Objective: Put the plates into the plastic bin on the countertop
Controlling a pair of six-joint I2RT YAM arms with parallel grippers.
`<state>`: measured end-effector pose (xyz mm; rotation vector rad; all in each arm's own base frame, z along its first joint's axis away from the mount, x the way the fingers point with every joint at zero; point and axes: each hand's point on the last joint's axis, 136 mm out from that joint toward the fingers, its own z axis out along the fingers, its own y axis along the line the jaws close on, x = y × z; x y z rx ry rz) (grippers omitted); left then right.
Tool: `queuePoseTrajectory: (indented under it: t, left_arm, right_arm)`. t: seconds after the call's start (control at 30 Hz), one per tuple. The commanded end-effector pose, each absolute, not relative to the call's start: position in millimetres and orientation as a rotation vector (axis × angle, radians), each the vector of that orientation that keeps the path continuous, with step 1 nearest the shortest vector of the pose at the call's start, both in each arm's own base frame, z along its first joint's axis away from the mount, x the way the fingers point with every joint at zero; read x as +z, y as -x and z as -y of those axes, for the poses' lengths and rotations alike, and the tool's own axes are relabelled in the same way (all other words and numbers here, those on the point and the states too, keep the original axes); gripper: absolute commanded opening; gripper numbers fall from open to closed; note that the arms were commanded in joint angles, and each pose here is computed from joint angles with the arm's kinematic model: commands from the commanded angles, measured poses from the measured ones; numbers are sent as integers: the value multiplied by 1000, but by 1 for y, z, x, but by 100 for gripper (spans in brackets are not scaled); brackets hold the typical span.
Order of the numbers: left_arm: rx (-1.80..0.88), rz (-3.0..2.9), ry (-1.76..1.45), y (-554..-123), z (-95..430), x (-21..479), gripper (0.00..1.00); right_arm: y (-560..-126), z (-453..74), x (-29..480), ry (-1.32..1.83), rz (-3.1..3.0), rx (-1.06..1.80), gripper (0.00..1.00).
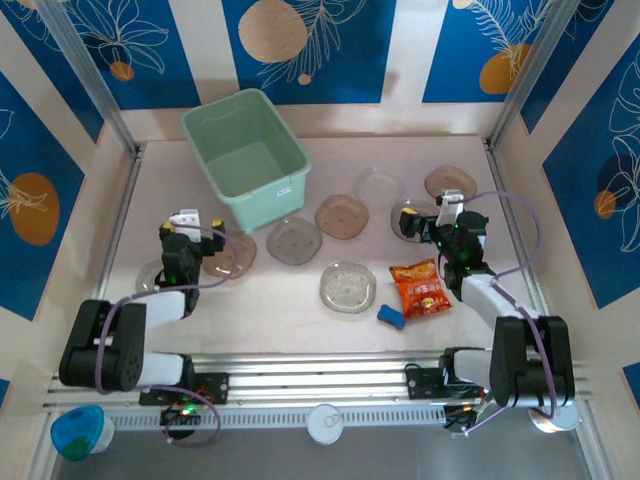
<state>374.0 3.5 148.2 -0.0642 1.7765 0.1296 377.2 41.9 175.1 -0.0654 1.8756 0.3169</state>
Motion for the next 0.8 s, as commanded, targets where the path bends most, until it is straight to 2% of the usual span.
queuePoseTrajectory:
  t: [0.0,0.23,0.4,0.57,0.77]
  left_arm:
    - [161,-1775,171,-365,-22,160,100]
    - [45,-1797,338,-357,-24,213,100]
    - [-134,-1932,279,-362,6,246,100]
    - [-254,-2030,292,-359,22,255,100]
    - [-333,-2160,320,-357,34,249,100]
  right_arm:
    - [-367,-60,174,53,-1968,410,98]
    - [-350,-100,180,71,-2117,580,90]
    - [-339,-131,184,2,-2267,743,83]
    - [-334,-167,179,-158,-2453,901,76]
    - [-337,-207,161,-335,-2600,949,67]
